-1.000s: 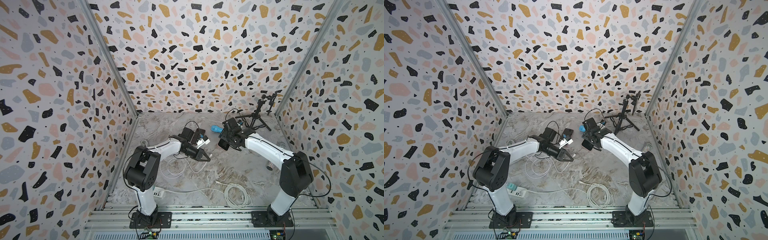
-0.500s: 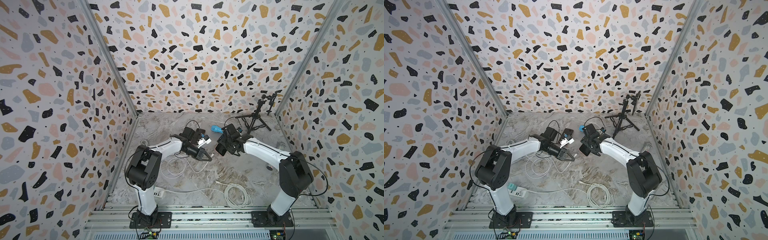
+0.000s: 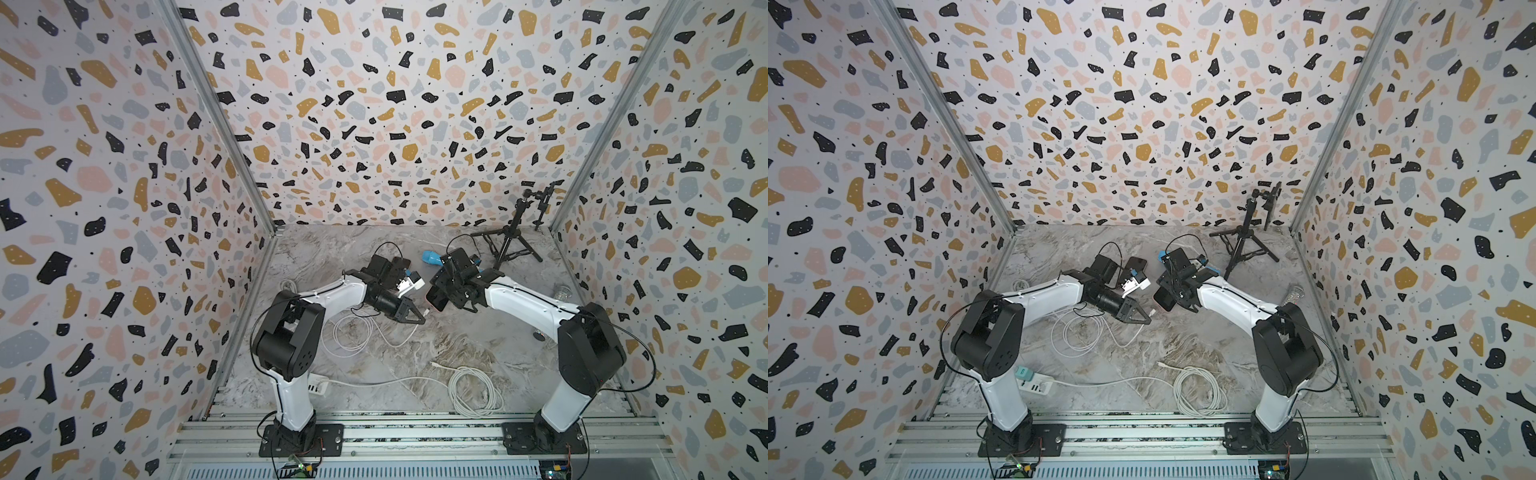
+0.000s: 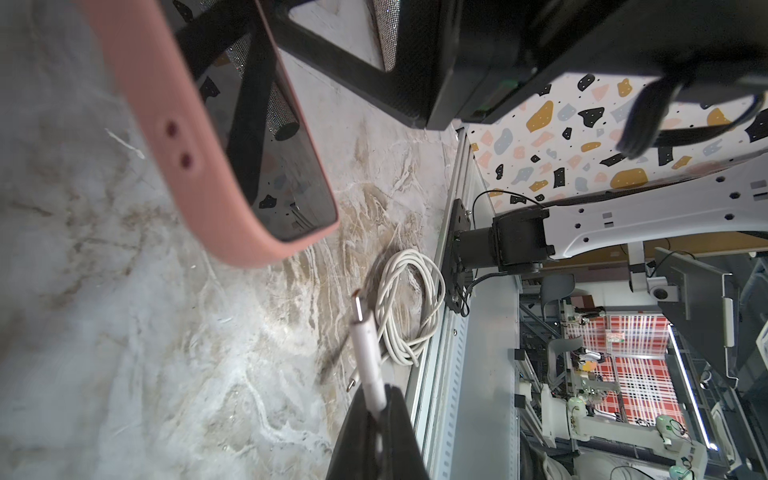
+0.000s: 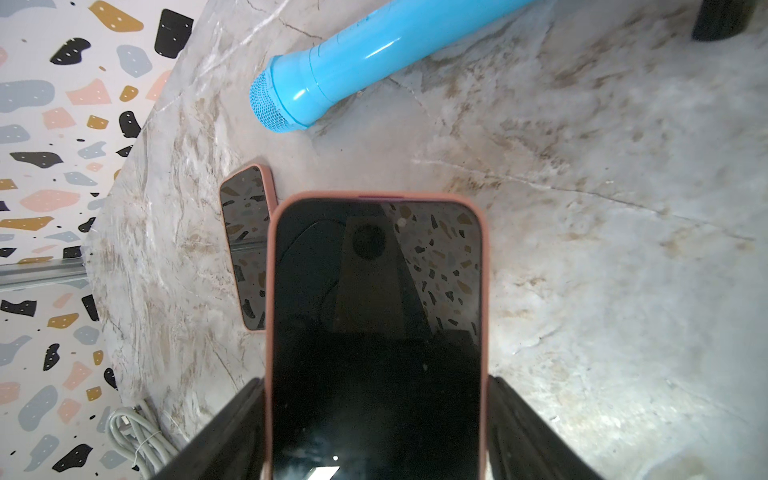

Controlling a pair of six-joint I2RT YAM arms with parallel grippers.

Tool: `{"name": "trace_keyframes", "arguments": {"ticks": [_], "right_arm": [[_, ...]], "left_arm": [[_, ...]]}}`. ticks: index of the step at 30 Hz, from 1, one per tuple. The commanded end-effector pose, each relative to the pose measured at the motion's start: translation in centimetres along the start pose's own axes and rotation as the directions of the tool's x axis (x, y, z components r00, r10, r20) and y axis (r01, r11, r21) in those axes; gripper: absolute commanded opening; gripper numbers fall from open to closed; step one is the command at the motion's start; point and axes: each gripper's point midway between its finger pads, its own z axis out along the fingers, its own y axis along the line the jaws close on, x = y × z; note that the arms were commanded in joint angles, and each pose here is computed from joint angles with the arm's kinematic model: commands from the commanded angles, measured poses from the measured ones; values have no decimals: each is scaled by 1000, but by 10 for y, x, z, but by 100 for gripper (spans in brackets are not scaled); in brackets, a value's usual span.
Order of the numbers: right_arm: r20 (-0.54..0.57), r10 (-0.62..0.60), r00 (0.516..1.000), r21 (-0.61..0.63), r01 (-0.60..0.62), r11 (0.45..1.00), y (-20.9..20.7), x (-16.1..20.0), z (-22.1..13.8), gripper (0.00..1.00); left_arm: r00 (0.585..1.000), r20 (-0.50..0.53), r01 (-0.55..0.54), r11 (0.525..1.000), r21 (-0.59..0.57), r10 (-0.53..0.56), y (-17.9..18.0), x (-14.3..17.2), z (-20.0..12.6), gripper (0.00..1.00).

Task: Plug the charging cable into the phone
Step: Insert the charging cable into the phone.

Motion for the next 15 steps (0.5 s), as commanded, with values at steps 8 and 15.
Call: {"name": "trace_keyframes", "arguments": {"ticks": [8, 15], "right_arm": [[21, 23, 1000, -138, -20, 990, 36, -5, -35, 71], [12, 13, 1000, -145, -11, 989, 39, 0, -33, 69]], "left_arm": [[1000, 3, 4, 999, -46, -4, 11, -6, 3, 0], [1000, 9, 5, 999, -42, -5, 9, -9, 2, 0]]}}
